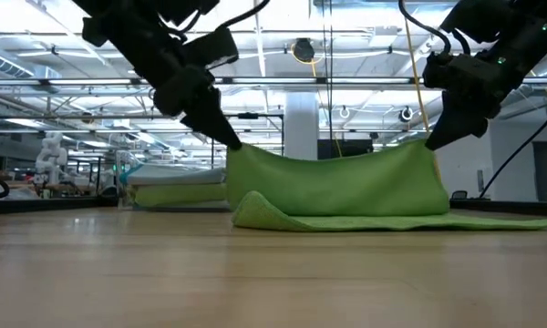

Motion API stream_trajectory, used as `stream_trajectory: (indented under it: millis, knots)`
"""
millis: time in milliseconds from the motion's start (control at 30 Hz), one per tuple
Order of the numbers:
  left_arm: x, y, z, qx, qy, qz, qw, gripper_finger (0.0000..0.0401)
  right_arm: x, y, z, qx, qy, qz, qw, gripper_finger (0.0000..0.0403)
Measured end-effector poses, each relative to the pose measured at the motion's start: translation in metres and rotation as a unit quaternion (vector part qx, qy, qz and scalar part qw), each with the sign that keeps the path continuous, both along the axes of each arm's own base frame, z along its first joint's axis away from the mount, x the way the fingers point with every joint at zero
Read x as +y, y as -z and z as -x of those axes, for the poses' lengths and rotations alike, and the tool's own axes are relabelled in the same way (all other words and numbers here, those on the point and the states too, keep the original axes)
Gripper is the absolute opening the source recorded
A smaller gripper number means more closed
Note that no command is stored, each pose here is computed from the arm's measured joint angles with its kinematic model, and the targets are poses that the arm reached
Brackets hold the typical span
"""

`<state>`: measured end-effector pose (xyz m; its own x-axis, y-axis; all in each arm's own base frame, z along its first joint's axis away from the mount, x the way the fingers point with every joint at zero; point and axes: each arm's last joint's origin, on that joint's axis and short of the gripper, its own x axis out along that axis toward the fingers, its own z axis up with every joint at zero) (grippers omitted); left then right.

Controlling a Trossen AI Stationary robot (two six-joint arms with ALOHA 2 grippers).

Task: Fold microfiber towels
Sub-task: Fold the green microfiber cloth

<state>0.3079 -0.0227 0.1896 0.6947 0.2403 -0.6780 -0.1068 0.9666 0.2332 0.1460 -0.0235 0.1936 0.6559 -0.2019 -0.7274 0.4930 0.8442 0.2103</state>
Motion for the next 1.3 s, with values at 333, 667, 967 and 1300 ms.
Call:
stream_trajectory:
  millis: [333, 667, 967, 1300]
  knots:
    - [0.001, 0.001, -0.007, -0.026, -0.002, -0.003, 1.0, 0.0005, -0.014, -0.011, 0.0, 0.003, 0.035, 0.069, 0.997, 0.0004]
    - [-0.003, 0.001, -0.007, -0.026, 0.003, 0.003, 1.0, 0.0006, -0.009, -0.008, 0.006, 0.038, 0.015, -0.001, 0.999, 0.0004]
    - [-0.01, 0.001, -0.007, -0.033, 0.005, 0.051, 0.998, 0.0004, 0.0, -0.006, 0.006, 0.043, 0.002, -0.043, 0.998, 0.0004]
    - [-0.026, 0.005, -0.006, -0.035, 0.01, 0.072, 0.997, 0.0005, 0.009, 0.013, 0.011, 0.062, 0.006, -0.07, 0.996, 0.0004]
